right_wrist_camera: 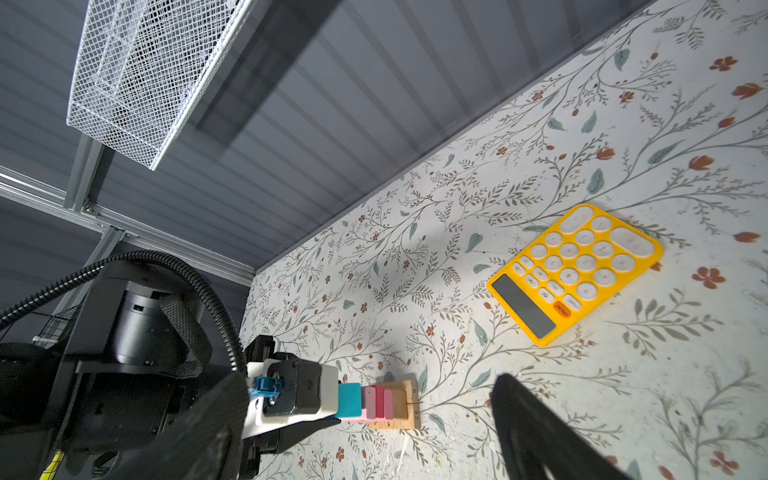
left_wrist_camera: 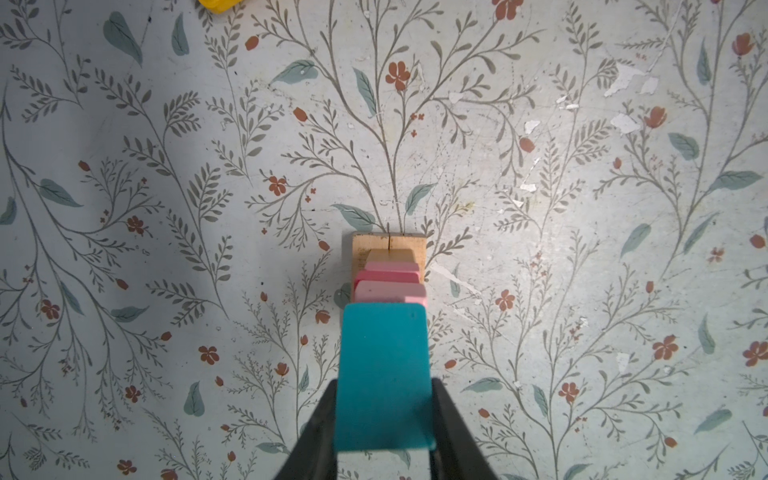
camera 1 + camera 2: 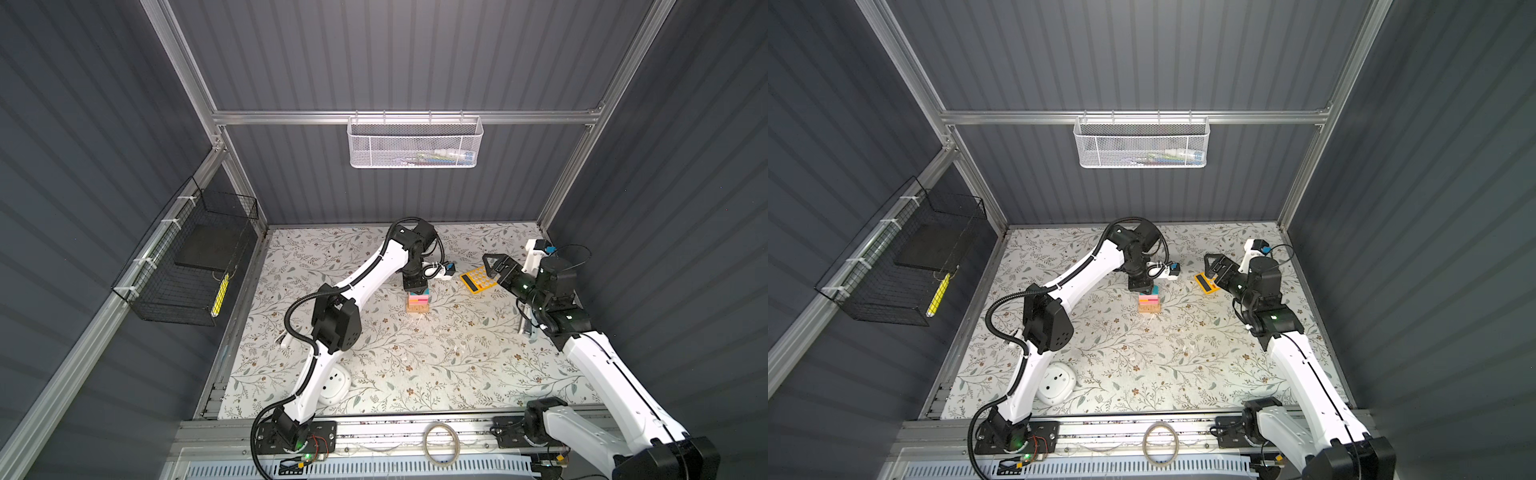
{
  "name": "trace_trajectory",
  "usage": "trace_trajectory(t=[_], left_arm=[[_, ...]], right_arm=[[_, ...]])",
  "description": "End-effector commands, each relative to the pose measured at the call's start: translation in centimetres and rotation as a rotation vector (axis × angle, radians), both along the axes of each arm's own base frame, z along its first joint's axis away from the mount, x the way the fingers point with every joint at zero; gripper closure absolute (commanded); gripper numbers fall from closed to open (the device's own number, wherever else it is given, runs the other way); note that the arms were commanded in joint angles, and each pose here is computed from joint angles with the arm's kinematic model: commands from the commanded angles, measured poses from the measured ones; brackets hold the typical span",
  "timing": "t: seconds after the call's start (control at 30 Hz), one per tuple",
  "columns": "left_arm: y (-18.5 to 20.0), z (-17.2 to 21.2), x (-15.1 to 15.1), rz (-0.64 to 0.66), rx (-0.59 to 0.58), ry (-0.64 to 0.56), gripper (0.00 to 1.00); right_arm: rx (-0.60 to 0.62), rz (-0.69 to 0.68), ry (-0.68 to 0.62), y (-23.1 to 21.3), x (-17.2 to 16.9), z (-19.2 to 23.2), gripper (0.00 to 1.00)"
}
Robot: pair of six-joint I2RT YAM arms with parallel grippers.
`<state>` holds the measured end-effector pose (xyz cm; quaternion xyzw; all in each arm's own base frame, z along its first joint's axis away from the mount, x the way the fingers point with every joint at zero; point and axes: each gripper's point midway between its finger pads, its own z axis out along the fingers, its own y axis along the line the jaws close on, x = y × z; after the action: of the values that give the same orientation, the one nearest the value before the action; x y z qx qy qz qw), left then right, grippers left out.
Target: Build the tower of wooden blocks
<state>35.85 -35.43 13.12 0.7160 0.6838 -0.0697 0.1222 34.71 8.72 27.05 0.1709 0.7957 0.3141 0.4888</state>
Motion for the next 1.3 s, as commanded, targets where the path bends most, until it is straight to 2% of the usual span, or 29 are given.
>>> trace_trajectory(t=[0.0,0.87,1.27], left_arm=[[0.47,-1.11,-0.47,-0.039,0.034,0.031,0.67],[0.90,-1.87,-0.88,-0.049,0.057,0.053,0.60],[0.86,-2.11,-0.73,-0.046,0.061,0.050,0.53]], right_arm=[[0.004,-0.001,0.005,-0.09,0.17,-0.40,0.07],[0.020,0.012,0.015,0.19,0.50,-0.73,0.07],[0.023,0.016,0.017,0.29,0.67,-0.86,0.07]])
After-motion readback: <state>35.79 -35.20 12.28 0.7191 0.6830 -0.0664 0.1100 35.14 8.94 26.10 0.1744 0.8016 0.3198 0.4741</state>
